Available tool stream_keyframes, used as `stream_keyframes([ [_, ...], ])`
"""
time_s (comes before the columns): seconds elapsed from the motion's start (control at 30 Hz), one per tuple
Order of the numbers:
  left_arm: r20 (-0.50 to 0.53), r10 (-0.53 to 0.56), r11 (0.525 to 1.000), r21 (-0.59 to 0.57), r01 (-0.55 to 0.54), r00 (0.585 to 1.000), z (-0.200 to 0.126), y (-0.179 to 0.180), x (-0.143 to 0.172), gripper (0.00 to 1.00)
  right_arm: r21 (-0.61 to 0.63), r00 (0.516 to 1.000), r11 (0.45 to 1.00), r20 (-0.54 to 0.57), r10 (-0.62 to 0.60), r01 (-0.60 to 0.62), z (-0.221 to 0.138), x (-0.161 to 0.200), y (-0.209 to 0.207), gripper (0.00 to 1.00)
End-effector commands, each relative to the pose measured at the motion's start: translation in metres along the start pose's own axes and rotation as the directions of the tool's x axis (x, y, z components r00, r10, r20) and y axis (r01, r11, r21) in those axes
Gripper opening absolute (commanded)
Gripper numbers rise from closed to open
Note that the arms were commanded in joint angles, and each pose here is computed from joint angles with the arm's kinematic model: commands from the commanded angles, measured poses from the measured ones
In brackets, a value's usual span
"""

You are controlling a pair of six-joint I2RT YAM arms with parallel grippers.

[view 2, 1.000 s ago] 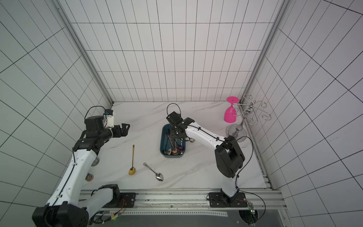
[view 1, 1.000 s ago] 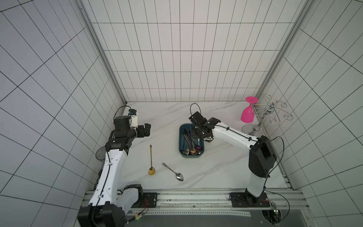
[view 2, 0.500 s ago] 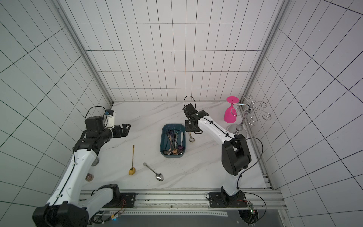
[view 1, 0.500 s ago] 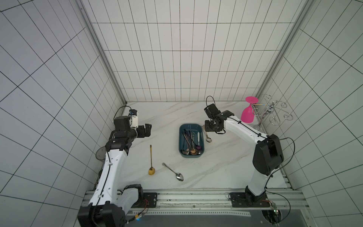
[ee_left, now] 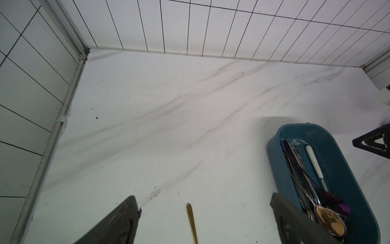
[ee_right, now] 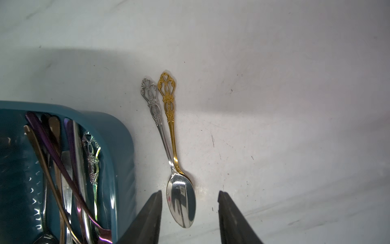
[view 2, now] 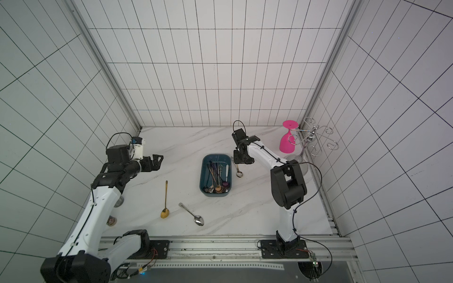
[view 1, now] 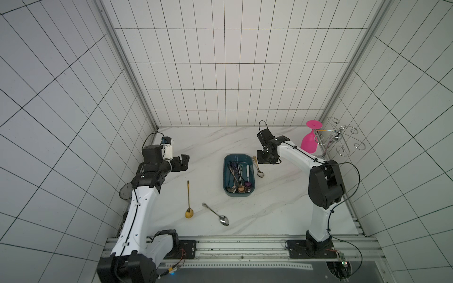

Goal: Put the spoon into the storage box
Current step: Pick up the spoon from the center of the board.

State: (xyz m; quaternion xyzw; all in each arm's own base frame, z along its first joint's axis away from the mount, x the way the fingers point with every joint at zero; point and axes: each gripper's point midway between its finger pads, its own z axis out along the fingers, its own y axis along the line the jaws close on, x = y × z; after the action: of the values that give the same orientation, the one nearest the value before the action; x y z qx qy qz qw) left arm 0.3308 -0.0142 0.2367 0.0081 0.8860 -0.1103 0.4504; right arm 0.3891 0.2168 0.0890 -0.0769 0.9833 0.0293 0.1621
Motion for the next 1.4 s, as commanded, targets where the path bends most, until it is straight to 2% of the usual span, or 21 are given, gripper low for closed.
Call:
stream_keyframes([
  [0.0,0.023,0.003,1.000,0.009,-0.003,1.000,0.000,-0.001,-0.004,0.99,-0.040,1.000,0.999,0.001,-0.002,0.002,0.003,-0.010,0.008,0.42],
  [0.23,0.018,0.004,1.000,0.012,-0.004,1.000,0.002,-0.002,-0.003,0.99,-0.025,0.999,1.000,-0.030,-0.011,0.010,0.025,-0.012,0.010,0.33],
  [0.73,0.016,0.007,1.000,0.008,-0.007,1.000,0.002,-0.002,-0.002,0.99,-0.013,0.997,1.000,-0.076,-0.017,0.016,0.055,-0.018,0.014,0.30],
  [0.9,0.021,0.011,1.000,0.007,-0.012,1.000,0.001,-0.002,-0.002,0.99,-0.008,0.996,1.000,-0.090,-0.018,0.018,0.066,-0.018,0.013,0.24],
  [1.37,0.014,0.013,1.000,0.009,-0.013,1.000,0.003,-0.002,0.000,0.99,0.030,0.990,0.999,-0.136,-0.032,0.037,0.084,-0.002,0.003,0.18],
])
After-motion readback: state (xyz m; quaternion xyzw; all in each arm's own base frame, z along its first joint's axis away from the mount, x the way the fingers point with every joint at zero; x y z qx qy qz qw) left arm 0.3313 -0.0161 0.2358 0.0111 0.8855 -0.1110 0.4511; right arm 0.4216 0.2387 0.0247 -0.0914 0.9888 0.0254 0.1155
